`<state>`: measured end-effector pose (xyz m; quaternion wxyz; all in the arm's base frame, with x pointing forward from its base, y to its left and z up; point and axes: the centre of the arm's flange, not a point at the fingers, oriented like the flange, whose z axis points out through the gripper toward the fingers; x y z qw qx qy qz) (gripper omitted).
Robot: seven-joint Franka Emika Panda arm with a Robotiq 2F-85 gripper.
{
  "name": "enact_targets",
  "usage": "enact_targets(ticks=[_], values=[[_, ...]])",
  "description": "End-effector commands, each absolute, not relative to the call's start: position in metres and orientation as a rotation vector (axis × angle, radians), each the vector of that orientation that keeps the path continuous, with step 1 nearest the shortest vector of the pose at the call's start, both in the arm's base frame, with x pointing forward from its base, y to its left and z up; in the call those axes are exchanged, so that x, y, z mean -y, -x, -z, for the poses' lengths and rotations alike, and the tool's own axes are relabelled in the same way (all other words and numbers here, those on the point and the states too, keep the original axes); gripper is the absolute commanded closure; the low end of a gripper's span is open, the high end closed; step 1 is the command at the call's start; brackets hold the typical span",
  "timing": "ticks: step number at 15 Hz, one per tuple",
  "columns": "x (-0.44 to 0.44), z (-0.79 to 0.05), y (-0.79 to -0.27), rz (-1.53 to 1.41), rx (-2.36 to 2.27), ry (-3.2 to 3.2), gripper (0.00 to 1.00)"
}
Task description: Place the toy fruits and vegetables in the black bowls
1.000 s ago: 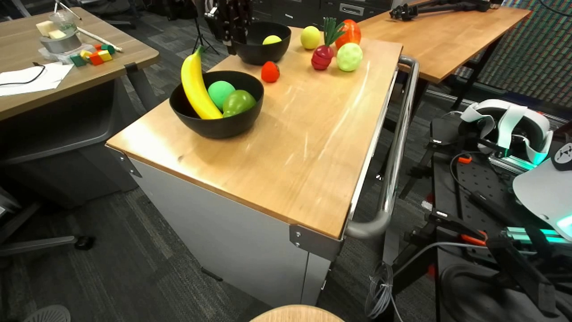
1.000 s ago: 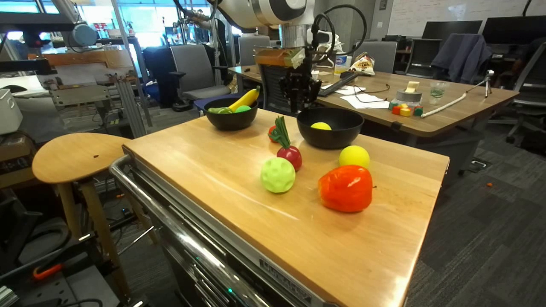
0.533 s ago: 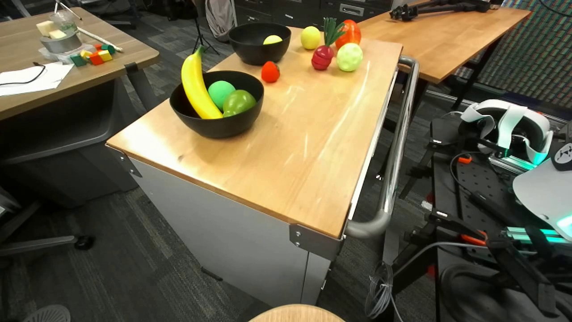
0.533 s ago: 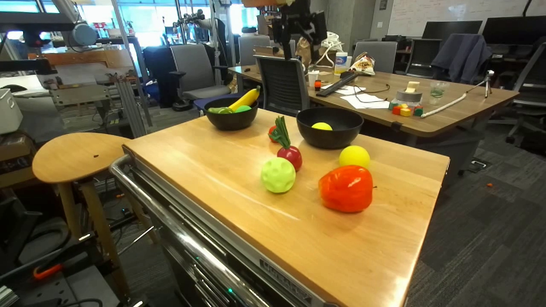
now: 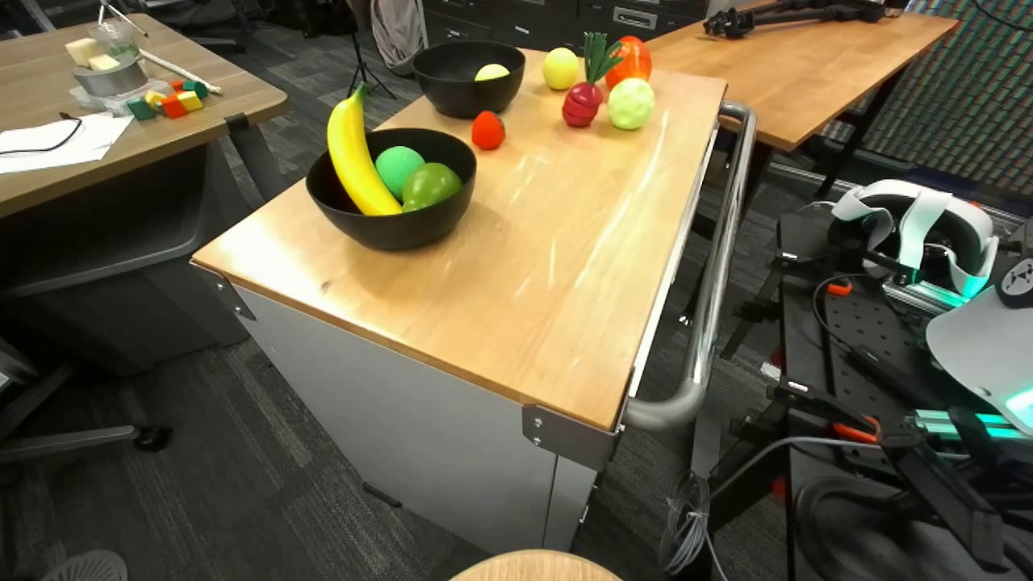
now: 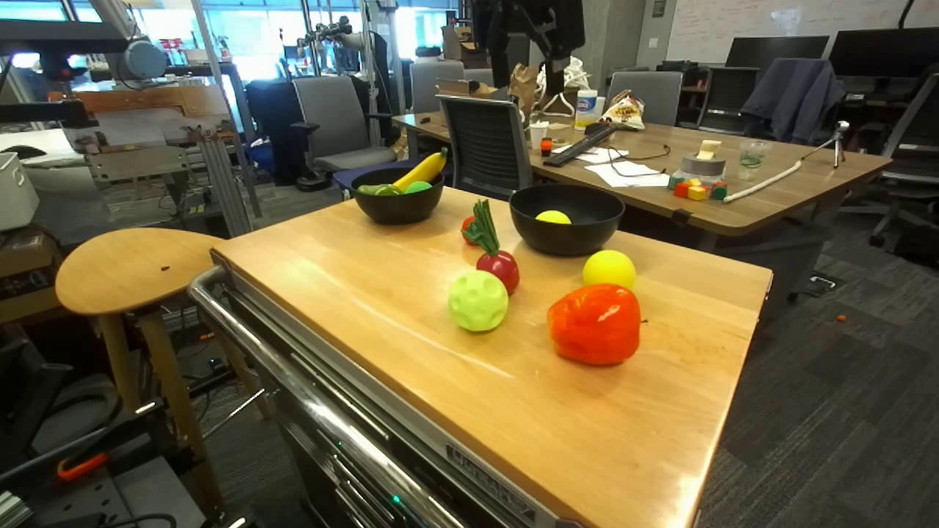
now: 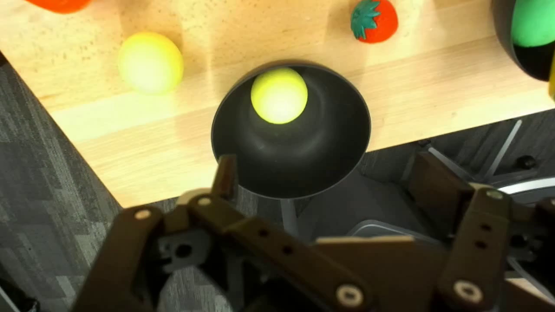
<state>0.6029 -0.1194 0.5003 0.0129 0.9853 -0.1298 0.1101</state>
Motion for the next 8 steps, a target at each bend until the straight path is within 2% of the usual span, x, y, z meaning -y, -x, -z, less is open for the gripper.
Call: enact_targets(ticks=[1, 8], values=[[0.1, -0.486, -0.599, -0.202, 0.248, -3.113, 0.0], [0.106, -0.438, -0.569, 0.092, 0.03, -3.09, 0.0]])
